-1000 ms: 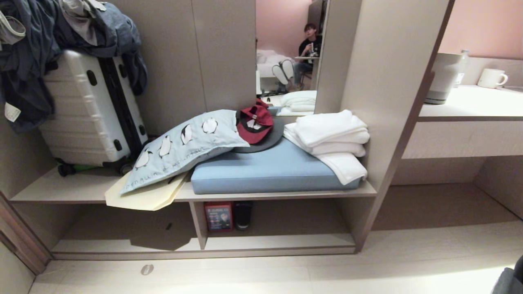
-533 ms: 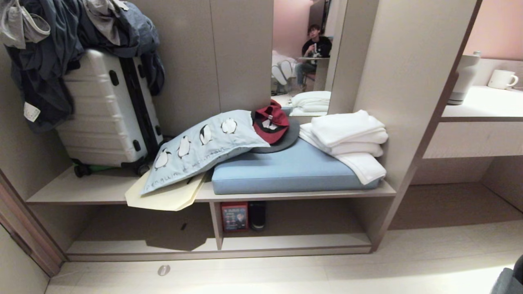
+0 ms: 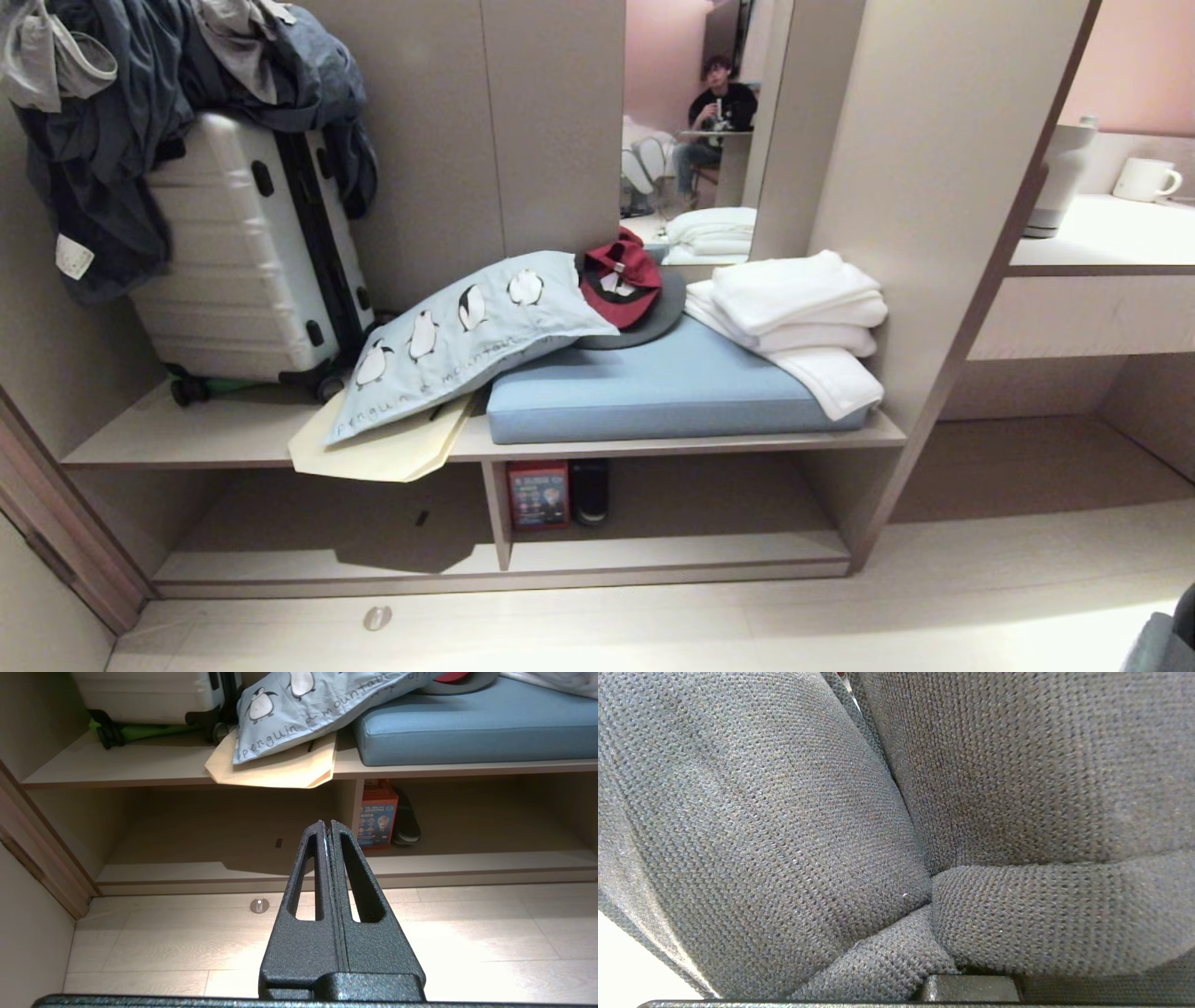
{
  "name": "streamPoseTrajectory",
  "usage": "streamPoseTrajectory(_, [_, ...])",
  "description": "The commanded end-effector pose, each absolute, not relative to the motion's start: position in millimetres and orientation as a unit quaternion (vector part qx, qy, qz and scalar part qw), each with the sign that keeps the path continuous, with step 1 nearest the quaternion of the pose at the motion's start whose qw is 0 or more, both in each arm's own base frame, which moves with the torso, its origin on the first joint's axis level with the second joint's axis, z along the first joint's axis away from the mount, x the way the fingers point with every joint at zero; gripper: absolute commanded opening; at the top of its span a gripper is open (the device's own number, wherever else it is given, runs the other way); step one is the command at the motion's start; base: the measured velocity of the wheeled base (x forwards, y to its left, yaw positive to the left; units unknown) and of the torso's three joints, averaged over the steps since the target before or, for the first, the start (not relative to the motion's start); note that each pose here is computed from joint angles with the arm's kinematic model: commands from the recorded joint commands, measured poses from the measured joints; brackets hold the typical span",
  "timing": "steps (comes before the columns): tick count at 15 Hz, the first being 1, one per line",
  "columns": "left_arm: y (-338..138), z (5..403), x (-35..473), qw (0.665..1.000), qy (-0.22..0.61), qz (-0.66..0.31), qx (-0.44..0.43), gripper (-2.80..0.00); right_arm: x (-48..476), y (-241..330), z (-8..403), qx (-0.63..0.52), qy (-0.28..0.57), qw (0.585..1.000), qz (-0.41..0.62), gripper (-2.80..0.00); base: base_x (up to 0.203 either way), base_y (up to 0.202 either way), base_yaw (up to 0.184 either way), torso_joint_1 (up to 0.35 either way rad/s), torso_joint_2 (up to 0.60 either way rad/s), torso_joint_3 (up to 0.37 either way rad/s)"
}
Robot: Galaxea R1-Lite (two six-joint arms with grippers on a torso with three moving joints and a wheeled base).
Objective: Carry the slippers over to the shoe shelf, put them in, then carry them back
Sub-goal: Place the slippers into the shoe cabinet
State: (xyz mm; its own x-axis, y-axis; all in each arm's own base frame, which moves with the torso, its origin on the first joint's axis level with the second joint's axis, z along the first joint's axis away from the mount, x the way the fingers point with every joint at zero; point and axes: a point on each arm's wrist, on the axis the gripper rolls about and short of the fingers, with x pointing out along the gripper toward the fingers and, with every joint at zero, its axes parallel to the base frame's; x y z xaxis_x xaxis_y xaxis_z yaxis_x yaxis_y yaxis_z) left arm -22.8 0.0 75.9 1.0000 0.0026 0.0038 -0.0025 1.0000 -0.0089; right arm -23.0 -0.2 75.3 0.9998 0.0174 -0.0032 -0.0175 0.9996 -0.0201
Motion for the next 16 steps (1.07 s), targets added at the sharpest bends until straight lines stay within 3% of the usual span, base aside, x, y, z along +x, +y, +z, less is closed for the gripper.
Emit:
streamPoseTrajectory(1, [0.0,76.0,-22.8,1.0,-0.002,0.002,-0.005,-2.8,-23.0,-0.1,75.2,-0.01,0.001,1.0,0.009,-2.8,0.0,0.0,0.0,0.0,0.0,0.0])
streamPoseTrajectory(9, [0.0,76.0,-22.7,1.0,-0.002,0.002,-0.003,-2.8,-23.0,-0.1,75.2,-0.01,0.001,1.0,0.009,-2.8,0.0,0.0,0.0,0.0,0.0,0.0])
streamPoseTrajectory(16, [0.0,76.0,-22.7,1.0,-0.002,0.002,-0.003,-2.8,-23.0,-0.1,75.2,-0.01,0.001,1.0,0.009,-2.8,0.0,0.0,0.0,0.001,0.0,-0.164])
